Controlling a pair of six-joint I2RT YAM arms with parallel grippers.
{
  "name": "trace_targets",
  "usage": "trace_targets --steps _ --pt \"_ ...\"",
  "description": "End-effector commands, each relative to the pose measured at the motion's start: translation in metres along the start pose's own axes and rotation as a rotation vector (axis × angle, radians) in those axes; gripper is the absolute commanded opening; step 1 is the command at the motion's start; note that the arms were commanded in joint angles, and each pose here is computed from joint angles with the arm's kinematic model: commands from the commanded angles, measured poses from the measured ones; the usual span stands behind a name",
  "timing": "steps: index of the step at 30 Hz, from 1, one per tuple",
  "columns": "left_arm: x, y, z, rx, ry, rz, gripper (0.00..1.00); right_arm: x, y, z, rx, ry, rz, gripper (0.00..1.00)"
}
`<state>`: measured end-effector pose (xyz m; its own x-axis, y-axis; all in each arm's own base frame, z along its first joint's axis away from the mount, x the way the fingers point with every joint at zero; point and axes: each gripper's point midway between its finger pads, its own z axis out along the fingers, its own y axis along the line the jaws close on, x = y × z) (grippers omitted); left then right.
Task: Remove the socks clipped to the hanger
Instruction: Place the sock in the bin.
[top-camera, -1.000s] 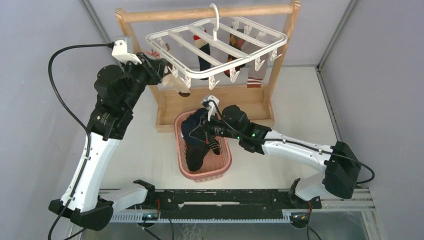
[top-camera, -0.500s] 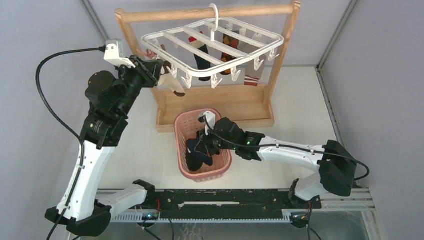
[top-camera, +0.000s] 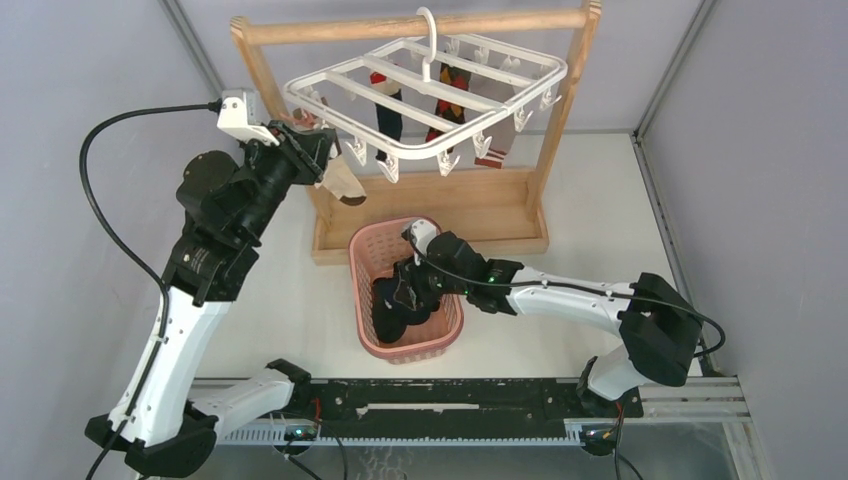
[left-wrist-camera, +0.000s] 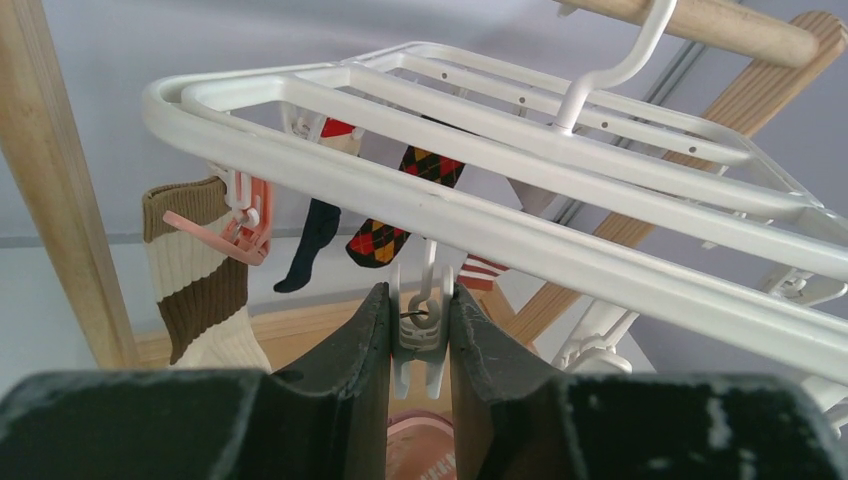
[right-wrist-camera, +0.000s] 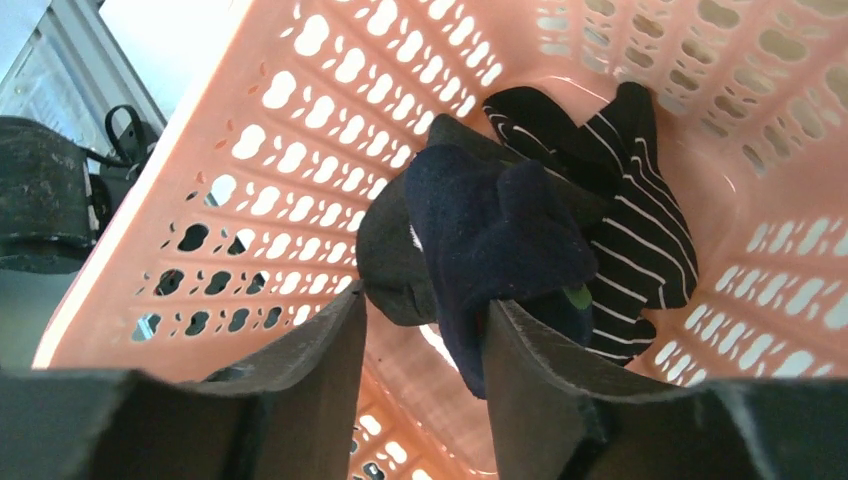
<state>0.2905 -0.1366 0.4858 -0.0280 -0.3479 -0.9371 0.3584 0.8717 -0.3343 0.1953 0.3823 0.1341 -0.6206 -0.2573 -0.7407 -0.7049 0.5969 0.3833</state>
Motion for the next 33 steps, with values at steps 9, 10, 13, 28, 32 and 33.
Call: trace_targets --steps 9,10,13,28,32,33 --pt "-0.021 -0.006 -0.019 0.004 -0.073 -0.018 0.19 -0.017 -0.013 -0.02 0.079 -0.046 -0.023 0.74" --pt "-0.021 -0.007 -0.02 0.006 -0.072 -0.019 0.19 -0.019 -0.013 -0.023 0.08 -0.054 -0.027 0.75" --pt "-0.02 -0.008 -0.02 0.008 -0.066 -0.019 0.2 -0.027 -0.01 -0.032 0.078 -0.082 -0.043 0.75" --pt "-0.007 -0.011 -0.021 0.022 -0.03 -0.021 0.49 -0.062 0.006 -0.077 0.046 -0.217 -0.078 0.76" --pt "-0.004 -0.009 -0.02 0.017 -0.024 -0.015 0.56 -0.075 0.004 -0.096 0.069 -0.273 -0.079 0.76" --pt "-0.004 -0.01 -0.02 0.017 -0.024 -0.015 0.56 -0.078 0.005 -0.102 0.068 -0.29 -0.078 0.76"
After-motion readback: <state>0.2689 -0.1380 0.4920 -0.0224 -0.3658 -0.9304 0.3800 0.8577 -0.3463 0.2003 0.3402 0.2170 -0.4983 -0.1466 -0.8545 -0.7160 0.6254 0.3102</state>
